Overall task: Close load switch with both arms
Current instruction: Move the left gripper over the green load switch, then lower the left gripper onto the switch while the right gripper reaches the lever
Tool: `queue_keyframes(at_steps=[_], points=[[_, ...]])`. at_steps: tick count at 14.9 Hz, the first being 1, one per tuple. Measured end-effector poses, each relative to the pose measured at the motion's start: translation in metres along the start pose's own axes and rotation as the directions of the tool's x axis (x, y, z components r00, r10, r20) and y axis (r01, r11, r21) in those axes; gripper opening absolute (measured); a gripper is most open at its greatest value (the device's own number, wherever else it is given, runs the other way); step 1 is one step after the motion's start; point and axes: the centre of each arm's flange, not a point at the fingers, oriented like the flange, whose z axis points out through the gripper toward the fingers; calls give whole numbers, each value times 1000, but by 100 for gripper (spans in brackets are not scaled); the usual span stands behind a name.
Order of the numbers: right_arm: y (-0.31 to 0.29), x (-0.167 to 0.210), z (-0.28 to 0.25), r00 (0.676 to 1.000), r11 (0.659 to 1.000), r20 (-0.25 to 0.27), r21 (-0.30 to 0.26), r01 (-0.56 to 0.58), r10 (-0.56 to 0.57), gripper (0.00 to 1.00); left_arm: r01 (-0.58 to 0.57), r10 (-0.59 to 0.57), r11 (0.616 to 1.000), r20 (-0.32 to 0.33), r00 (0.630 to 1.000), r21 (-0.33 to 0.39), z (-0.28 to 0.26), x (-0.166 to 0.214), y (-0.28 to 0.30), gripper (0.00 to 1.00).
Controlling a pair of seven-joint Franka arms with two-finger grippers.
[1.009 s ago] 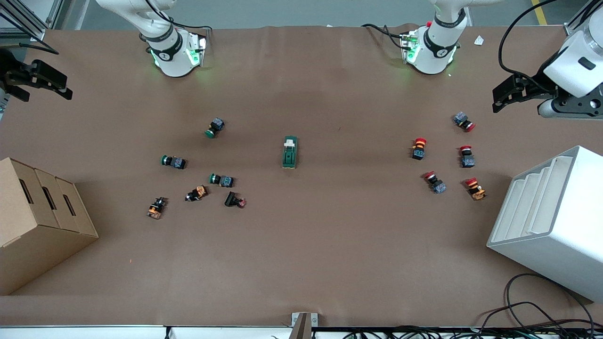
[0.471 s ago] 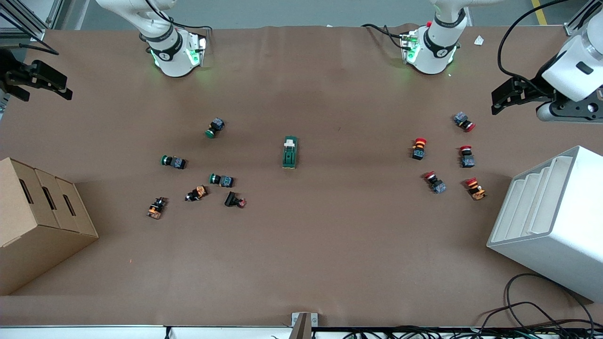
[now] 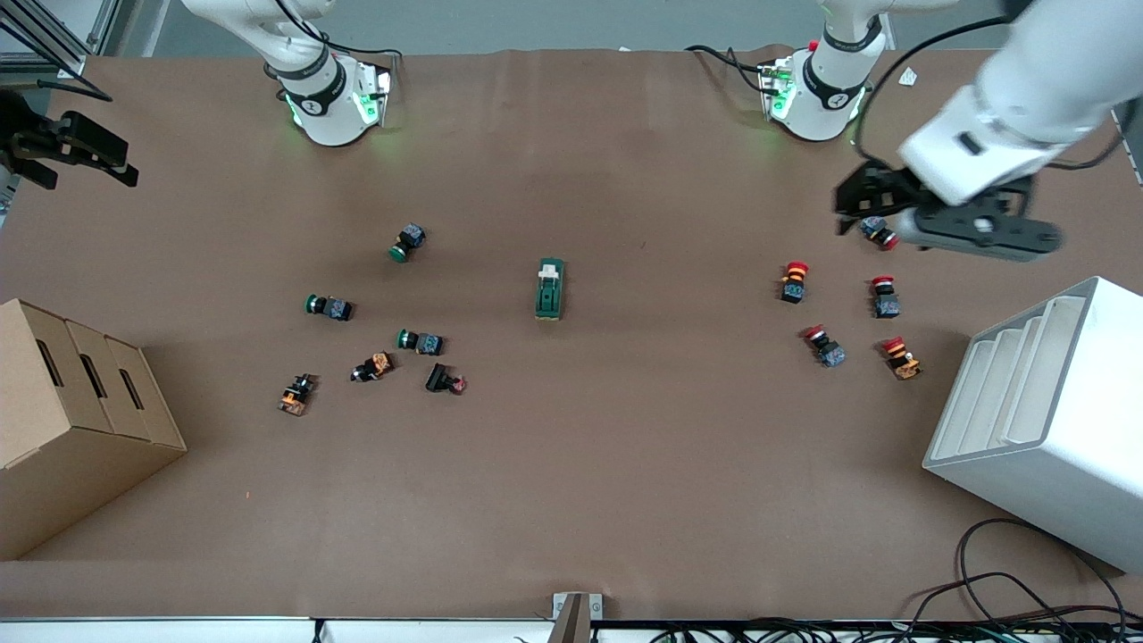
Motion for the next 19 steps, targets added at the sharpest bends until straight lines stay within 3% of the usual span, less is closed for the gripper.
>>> queue_keyframes(at_steps=[6,9,13,15,19], points=[[3,2,1,1000,1000,-1,0,-7,7,100,75,-86,993,-121,989,-92,73,-4,138,100],[4,7,5,1000,1000,-2,-1,-9,9,100,178,-183,983,-152,971,-47,109,-30,199,100],[6,23,26,999,1000,32,0,-11,11,100,368,-344,929,-259,903,48,169,-88,301,100],[7,41,51,997,1000,74,0,-13,13,100,435,-396,898,-309,865,67,211,-120,345,100],[8,72,90,995,1000,98,-1,-16,16,100,516,-439,852,-422,793,83,296,-169,394,100]])
